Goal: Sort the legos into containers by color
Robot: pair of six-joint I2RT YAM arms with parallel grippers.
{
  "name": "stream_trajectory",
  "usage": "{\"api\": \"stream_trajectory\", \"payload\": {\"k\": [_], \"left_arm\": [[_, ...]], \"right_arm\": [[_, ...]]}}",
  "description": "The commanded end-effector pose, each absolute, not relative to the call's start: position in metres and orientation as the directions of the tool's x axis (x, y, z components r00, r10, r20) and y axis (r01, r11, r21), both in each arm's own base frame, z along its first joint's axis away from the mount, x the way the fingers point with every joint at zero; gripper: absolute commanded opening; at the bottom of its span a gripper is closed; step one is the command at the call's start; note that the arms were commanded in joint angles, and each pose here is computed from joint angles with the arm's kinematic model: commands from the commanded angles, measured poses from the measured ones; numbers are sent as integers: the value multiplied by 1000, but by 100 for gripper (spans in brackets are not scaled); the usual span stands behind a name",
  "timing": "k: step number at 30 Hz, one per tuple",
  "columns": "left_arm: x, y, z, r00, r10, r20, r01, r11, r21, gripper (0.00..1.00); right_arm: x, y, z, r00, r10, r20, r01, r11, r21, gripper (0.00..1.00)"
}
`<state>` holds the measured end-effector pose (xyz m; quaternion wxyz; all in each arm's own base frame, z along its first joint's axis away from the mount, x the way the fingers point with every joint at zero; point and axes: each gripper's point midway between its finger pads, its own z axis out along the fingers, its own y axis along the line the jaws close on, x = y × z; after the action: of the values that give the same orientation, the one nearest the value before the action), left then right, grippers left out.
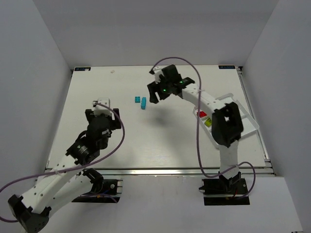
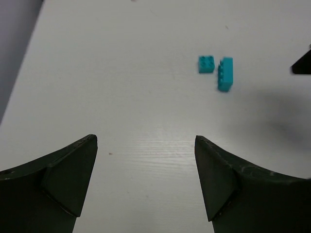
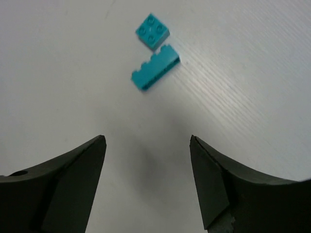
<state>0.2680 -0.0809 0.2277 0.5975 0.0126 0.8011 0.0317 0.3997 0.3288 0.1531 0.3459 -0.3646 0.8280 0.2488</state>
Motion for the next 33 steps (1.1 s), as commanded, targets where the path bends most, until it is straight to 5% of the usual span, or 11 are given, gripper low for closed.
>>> {"api": "stream_trajectory", "payload": {"k": [1,5,18,27,33], "left_arm": [[259,-45,266,-128,-13,-992,-173,985,9,91],[255,-42,271,-100,-25,-995,-170,985,-7,91],[260,-56,267,-126,-7,-992,-104,995,6,91],[263,-59,261,-146,11,-989,-95,995,26,91],[262,-59,261,-141,11,-990,-93,995,25,91]], "right_arm": [[420,360,143,-660,-314,-683,-582,788,200,76],[458,392,119,-678,-193,-709,-411,900,147,89],[486,408,72,-661,-43,-749,-237,959,155,83],[480,411,40,-705,-62,-706,-248,955,164,53],[464,386,49,-722,-82,-687,-247,958,146,0]]}}
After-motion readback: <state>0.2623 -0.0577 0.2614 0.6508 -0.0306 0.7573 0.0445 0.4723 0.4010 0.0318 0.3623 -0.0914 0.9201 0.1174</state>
